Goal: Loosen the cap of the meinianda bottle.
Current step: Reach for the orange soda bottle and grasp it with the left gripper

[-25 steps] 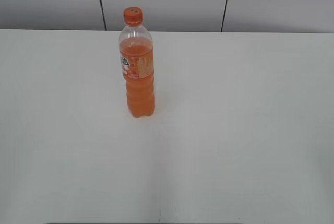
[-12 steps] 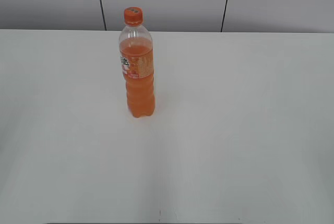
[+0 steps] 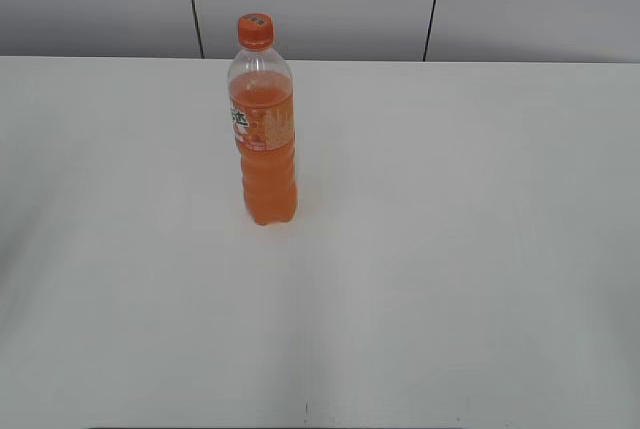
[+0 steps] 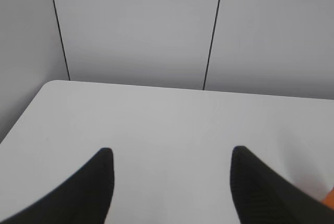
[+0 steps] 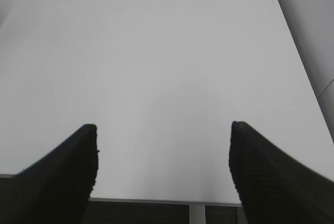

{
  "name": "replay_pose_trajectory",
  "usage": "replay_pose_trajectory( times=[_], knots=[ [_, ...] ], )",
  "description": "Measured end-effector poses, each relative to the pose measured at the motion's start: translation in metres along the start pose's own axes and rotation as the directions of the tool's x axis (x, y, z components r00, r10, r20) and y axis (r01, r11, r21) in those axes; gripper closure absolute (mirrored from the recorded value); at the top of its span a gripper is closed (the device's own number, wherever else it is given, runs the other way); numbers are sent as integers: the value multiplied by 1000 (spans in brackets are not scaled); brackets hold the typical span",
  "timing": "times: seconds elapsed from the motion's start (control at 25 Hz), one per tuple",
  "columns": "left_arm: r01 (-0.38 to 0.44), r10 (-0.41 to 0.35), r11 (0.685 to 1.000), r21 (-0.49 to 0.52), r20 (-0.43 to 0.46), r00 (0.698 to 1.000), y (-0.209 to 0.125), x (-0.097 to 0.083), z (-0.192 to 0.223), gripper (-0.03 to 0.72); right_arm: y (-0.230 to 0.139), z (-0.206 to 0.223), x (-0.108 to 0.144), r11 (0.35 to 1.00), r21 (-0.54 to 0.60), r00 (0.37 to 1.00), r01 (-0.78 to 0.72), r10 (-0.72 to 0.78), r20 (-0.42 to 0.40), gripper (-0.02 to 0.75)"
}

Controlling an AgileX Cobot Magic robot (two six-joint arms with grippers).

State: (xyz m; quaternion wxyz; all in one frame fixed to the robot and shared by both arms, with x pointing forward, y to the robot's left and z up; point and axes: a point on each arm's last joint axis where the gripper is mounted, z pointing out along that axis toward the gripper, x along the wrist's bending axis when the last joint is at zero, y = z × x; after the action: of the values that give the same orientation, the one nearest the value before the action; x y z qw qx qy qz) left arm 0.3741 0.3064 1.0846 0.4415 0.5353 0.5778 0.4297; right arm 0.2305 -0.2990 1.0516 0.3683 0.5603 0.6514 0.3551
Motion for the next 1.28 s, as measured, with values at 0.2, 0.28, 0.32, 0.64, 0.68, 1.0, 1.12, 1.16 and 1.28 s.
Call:
replay_pose_trajectory(
  times=[0.2, 0.28, 0.32, 0.64, 0.68, 1.0, 1.12, 1.16, 1.28],
  knots=[
    [-7, 7, 1000, 4, -21, 1000, -2, 3, 28, 252, 0, 0, 0, 1000, -1, 1000, 0, 0, 0, 150],
    [-7, 7, 1000, 5, -32, 999, -4, 4, 43, 252, 0, 0, 0, 1000, -1, 1000, 0, 0, 0, 150],
    [0, 0, 1000, -4, -35, 999, -4, 5, 47, 252, 0, 0, 0, 1000, -1, 1000, 0, 0, 0, 150],
    [-50, 48, 999, -22, -56, 997, -11, 8, 80, 252, 0, 0, 0, 1000, -1, 1000, 0, 0, 0, 150],
    [-71, 70, 997, -17, -53, 996, -13, 8, 84, 252, 0, 0, 0, 1000, -1, 1000, 0, 0, 0, 150],
    [-93, 93, 996, -16, -26, 995, -29, 7, 115, 252, 0, 0, 0, 1000, -1, 1000, 0, 0, 0, 150],
    [-127, 127, 992, -18, 37, 991, -38, 2, 129, 252, 0, 0, 0, 1000, -1, 1000, 0, 0, 0, 150],
    [-121, 122, 992, -21, 62, 991, -41, 0, 133, 252, 0, 0, 0, 1000, -1, 1000, 0, 0, 0, 150],
    [-123, 127, 992, -35, 163, 978, -51, -9, 144, 252, 0, 0, 0, 1000, -1, 1000, 0, 0, 0, 150]
  ],
)
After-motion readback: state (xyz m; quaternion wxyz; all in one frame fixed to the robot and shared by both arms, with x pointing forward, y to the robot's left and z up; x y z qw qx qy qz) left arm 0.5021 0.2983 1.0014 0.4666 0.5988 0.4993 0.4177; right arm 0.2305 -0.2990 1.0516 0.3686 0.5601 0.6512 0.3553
